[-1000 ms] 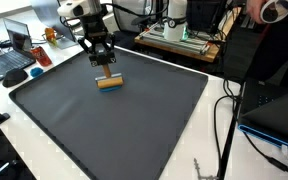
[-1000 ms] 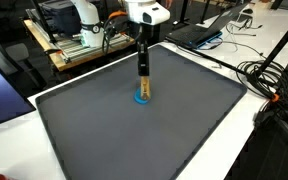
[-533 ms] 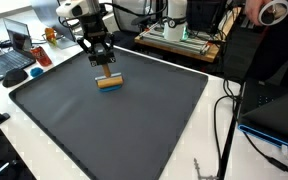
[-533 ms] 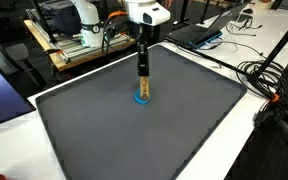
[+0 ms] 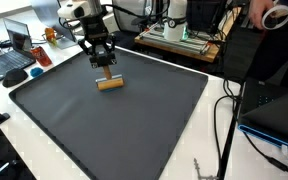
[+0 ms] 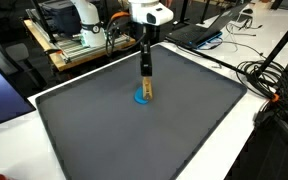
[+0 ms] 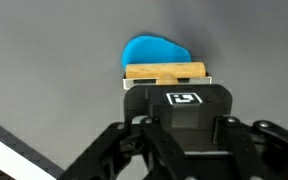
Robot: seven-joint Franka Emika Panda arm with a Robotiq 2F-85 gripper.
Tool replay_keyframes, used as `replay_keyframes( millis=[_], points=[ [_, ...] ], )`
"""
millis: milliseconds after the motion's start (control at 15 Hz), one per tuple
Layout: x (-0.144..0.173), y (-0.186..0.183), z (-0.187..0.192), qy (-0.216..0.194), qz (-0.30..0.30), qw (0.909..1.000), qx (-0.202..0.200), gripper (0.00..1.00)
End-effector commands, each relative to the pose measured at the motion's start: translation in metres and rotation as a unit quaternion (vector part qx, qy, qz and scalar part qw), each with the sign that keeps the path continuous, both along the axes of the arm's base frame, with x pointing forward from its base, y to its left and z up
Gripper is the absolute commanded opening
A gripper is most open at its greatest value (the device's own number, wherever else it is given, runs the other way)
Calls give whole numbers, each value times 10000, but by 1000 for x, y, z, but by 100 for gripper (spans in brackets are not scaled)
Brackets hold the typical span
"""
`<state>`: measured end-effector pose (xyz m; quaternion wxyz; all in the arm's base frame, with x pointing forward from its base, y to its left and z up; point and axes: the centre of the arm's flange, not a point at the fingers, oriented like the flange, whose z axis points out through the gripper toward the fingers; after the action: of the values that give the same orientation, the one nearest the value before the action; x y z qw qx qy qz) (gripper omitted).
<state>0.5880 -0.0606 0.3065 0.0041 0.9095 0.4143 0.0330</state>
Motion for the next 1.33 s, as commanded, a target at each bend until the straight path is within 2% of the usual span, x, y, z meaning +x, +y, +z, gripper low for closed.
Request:
replay_keyframes(
  millis=[0, 533, 1267],
  points=[
    [-4, 8, -19, 35, 45, 10000, -12, 22],
    [-6, 9, -21, 17, 11, 10000, 44, 22],
    [-15, -8, -31, 245, 68, 9988, -426, 22]
  ],
)
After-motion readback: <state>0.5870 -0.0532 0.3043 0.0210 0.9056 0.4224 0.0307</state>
